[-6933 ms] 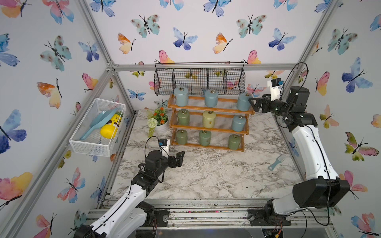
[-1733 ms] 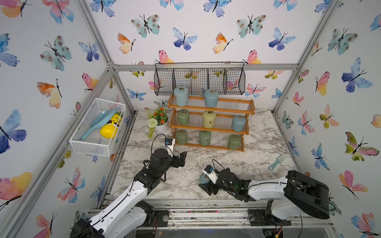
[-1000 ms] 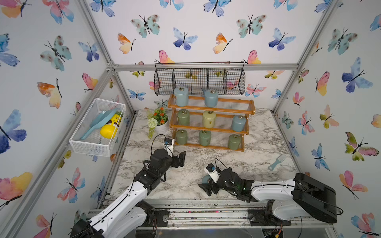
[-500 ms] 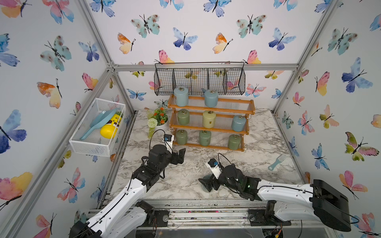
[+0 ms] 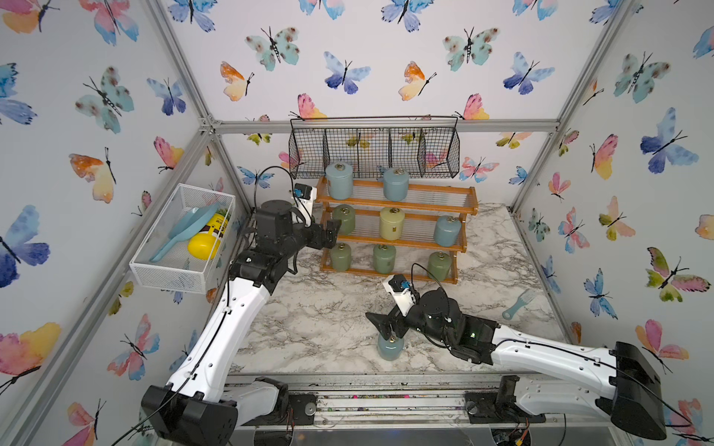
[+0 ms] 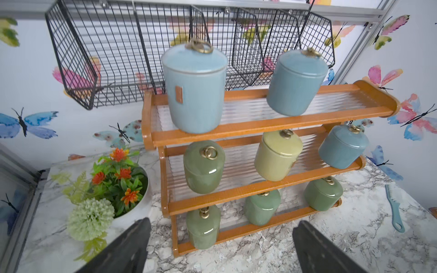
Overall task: Remove the tea canisters from the shelf
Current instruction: Place the tea canister at the center of the board, then pick up the tea canister from the shelf.
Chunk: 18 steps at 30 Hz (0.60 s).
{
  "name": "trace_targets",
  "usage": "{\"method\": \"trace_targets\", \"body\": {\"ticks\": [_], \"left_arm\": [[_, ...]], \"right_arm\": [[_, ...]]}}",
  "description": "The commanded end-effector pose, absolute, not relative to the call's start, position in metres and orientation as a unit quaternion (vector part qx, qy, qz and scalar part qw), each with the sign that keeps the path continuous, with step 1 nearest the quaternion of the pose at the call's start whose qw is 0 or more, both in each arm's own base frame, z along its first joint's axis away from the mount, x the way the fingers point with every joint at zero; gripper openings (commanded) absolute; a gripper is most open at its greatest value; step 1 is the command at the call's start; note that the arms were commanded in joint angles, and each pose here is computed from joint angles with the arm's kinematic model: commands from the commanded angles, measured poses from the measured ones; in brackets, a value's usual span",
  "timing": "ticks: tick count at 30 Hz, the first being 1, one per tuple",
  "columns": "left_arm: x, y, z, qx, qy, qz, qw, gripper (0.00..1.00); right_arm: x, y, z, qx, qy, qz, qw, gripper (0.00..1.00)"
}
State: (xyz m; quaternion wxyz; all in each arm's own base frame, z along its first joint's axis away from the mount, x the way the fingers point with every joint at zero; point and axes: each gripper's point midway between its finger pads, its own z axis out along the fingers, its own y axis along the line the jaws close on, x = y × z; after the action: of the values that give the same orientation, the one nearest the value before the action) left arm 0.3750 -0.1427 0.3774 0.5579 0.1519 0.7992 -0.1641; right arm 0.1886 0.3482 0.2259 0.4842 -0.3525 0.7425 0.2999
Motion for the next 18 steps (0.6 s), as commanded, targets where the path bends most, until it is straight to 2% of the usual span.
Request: {"method": "trace_targets", "body": {"ticks": [1,9,18], "left_arm": [[0.384,-0.138,0.388,0.166,0.803,-0.164,0.548,0.98],[0.428,-0.129,0.416,0.169,0.795,-0.184,0.553,0.99],[0.45,-0.161,0.42,0.222,0.777,-0.263,0.527,0.98]], "right_arm": [[0.192,0.348,0.223,-0.359,0.755,0.278,0.474,1.0],[0.194,0.349,0.23,-0.342,0.759,0.286,0.475,1.0],[0.191,0.347,0.232,-0.342,0.76,0.292,0.469,1.0]]}}
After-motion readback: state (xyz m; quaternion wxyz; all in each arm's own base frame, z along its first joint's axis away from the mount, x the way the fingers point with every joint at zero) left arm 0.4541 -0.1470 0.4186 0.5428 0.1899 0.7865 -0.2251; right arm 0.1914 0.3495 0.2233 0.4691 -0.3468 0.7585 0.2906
